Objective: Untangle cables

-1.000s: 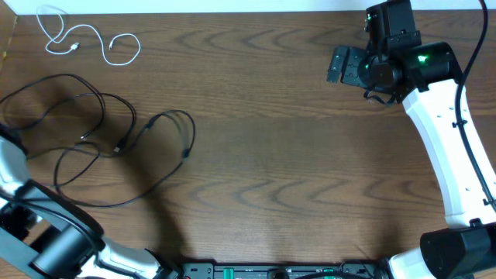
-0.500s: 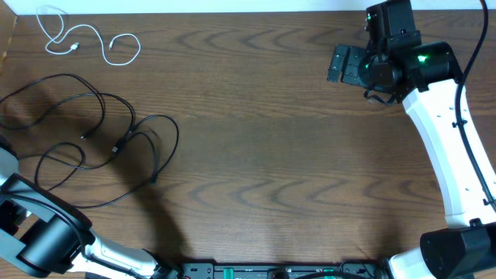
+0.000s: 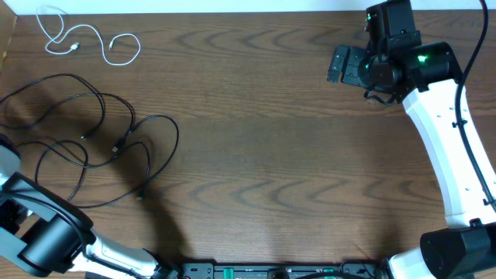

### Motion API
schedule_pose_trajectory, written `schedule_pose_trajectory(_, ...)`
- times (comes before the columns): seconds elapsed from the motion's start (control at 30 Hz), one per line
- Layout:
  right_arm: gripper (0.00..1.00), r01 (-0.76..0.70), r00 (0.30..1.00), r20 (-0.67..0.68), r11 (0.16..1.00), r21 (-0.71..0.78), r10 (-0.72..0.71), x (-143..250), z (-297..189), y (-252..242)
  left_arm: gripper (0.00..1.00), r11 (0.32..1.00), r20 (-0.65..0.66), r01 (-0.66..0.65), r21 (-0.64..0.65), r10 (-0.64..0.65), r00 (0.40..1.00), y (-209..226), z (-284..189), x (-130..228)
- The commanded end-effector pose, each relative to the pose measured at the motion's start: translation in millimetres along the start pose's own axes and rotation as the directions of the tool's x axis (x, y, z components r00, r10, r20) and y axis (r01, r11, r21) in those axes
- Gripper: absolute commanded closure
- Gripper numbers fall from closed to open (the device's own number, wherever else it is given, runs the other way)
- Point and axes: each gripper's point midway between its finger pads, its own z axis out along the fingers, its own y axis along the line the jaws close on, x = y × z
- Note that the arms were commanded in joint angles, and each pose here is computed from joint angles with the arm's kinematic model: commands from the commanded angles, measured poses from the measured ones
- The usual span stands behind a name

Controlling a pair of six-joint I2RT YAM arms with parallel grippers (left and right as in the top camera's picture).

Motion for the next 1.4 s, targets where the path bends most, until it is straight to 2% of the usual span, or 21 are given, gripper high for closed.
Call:
schedule_pose_trajectory(0.0, 0.01, 0.018, 1.000, 0.001, 1.000, 0.010, -0.018, -0.5, 0.5, -0.1, 0.10, 0.988, 0.096, 0.122, 0.092, -0.130, 0.987, -10.3, -46.0, -34.9)
schedule_pose_trajectory(0.07, 0.01, 0.018, 1.000, -0.003, 1.000, 0.012, -0.018, 0.6, 0.5, -0.8, 0.10, 0.960, 0.113, 0.159, 0.232, -0.189, 0.975, -33.5, -76.2, -46.8)
schedule_pose_trajectory(0.13, 0.01, 0.018, 1.000, -0.006, 1.000, 0.013, -0.018, 1.3, 0.4, -1.1, 0.11, 0.887, 0.086, 0.173, 0.429, -0.231, 0.969, -68.0, -114.6, -51.4)
schedule_pose_trajectory(0.2, 0.01, 0.018, 1.000, -0.006, 1.000, 0.013, -0.018, 1.4, 0.4, -1.0, 0.15, 0.760, 0.030, 0.154, 0.632, -0.222, 0.975, -108.0, -159.7, -47.4)
schedule_pose_trajectory(0.3, 0.01, 0.018, 1.000, -0.009, 1.000, 0.010, -0.018, 1.9, 0.4, -0.4, 0.31, 0.511, -0.076, 0.122, 0.851, -0.111, 0.991, -164.5, -229.2, -20.4)
schedule_pose_trajectory(0.37, 0.01, 0.019, 1.000, -0.013, 1.000, 0.008, -0.019, 2.8, 0.4, 0.0, 0.37, 0.413, -0.120, 0.119, 0.903, -0.024, 0.992, -187.6, -259.0, 2.2)
schedule_pose_trajectory(0.4, 0.01, 0.019, 1.000, -0.016, 1.000, 0.006, -0.019, 3.6, 0.4, 0.2, 0.41, 0.388, -0.136, 0.119, 0.914, 0.017, 0.991, -197.0, -269.7, 14.0)
schedule_pose_trajectory(0.5, 0.01, 0.019, 1.000, -0.021, 1.000, 0.000, -0.019, 4.6, 0.4, 1.1, 0.51, 0.385, -0.132, 0.075, 0.920, 0.123, 0.984, -221.1, -287.9, 46.6)
schedule_pose_trajectory(0.53, 0.01, 0.019, 1.000, -0.023, 1.000, -0.003, -0.019, 4.9, 0.4, 1.7, 0.52, 0.399, -0.123, 0.055, 0.915, 0.146, 0.982, -228.8, -289.4, 54.7)
schedule_pose_trajectory(0.63, 0.01, 0.019, 0.999, -0.027, 1.000, -0.012, -0.019, 5.7, 0.4, 3.2, 0.69, 0.458, -0.100, -0.001, 0.889, 0.197, 0.975, -247.9, -285.5, 75.1)
schedule_pose_trajectory(0.8, 0.01, 0.019, 0.999, -0.030, 1.000, -0.013, -0.019, 6.4, 0.3, 3.3, 0.75, 0.488, -0.104, -0.055, 0.871, 0.293, 0.951, -278.0, -275.5, 112.8)
schedule_pose_trajectory(0.87, 0.01, 0.019, 0.999, -0.030, 1.000, -0.013, -0.019, 6.4, 0.3, 3.3, 0.91, 0.508, -0.106, -0.074, 0.858, 0.316, 0.943, -286.5, -265.0, 123.7)
schedule_pose_trajectory(1.1, 0.01, 0.019, 0.999, -0.044, 1.000, -0.007, -0.020, 9.6, 0.2, 1.6, 0.92, 0.549, -0.160, -0.093, 0.831, 0.396, 0.904, -307.7, -233.5, 165.2)
schedule_pose_trajectory(1.37, 0.01, 0.019, 0.999, -0.043, 1.000, -0.007, -0.020, 9.5, 0.2, 1.7, 0.92, 0.546, -0.155, -0.103, 0.831, 0.406, 0.901, -314.0, -227.7, 170.8)
